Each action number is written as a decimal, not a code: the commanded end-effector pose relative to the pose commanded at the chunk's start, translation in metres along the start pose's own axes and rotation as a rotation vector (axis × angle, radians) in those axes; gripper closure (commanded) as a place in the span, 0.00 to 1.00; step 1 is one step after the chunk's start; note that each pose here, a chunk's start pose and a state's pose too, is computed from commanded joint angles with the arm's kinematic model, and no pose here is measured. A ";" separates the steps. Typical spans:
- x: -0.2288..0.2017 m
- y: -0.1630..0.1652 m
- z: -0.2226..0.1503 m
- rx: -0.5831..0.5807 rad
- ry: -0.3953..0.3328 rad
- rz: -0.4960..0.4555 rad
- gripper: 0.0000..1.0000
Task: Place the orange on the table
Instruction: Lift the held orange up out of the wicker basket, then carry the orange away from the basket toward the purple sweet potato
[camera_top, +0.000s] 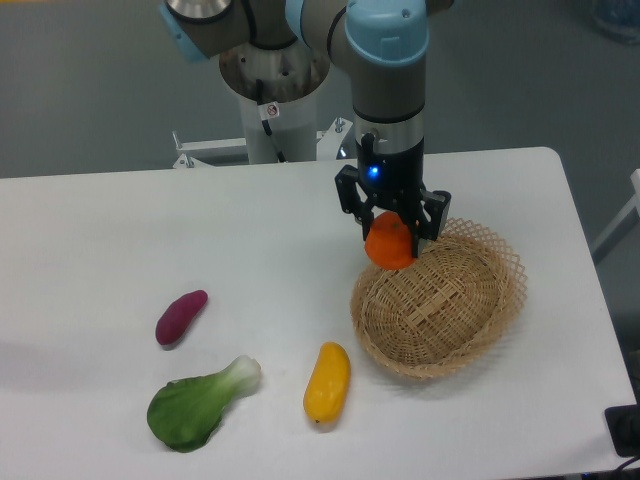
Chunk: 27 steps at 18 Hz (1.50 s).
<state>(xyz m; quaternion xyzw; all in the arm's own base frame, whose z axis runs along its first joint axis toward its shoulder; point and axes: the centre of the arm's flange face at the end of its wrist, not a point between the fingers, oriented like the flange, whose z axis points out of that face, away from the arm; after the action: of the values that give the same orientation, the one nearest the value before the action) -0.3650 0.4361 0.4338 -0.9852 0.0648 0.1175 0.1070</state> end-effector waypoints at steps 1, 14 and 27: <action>0.000 0.000 0.000 0.001 -0.001 -0.001 0.40; 0.080 0.004 0.025 -0.025 0.091 -0.014 0.40; 0.198 -0.065 0.141 -0.121 0.206 -0.089 0.40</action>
<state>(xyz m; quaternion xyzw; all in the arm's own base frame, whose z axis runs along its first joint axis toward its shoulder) -0.1950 0.5109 0.2647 -0.9986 0.0245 0.0146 0.0454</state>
